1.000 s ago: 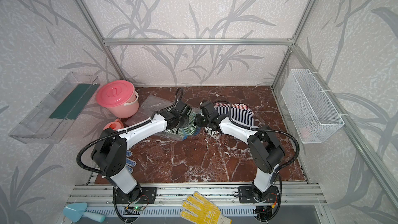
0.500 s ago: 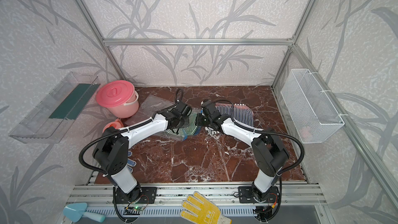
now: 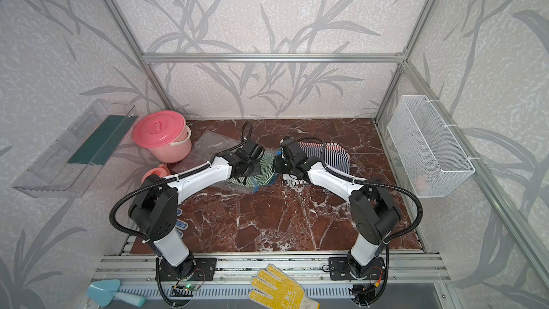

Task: Take the tank top out of the vacuum bag
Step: Take out the tank top from the vacuum bag.

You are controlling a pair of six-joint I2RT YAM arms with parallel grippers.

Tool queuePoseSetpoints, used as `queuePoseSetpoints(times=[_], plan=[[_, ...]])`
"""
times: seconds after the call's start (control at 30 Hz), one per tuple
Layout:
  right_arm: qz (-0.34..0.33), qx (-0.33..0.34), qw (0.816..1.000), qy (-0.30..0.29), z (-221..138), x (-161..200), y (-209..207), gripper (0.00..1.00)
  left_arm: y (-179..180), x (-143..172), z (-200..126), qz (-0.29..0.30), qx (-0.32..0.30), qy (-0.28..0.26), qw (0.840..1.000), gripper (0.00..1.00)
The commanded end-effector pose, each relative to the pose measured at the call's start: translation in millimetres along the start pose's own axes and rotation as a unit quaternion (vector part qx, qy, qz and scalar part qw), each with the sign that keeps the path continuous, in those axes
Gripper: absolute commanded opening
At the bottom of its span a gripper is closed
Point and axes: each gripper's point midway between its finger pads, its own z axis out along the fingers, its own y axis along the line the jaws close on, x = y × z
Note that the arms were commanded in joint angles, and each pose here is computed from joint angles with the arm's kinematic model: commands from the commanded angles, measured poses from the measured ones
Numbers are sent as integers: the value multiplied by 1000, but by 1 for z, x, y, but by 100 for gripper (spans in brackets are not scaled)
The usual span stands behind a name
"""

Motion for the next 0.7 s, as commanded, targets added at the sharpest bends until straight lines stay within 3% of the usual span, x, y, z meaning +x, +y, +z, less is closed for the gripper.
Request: queuePoseSetpoints(times=[0.0,0.67], plan=[[-8,0,1000,-26,-18,-16,1,0,13,2,7,-7,-27,1,1000,0],[-34,6,997,-74,-46,-61,5,0,18,3,8,-7,-32,4,999,0]])
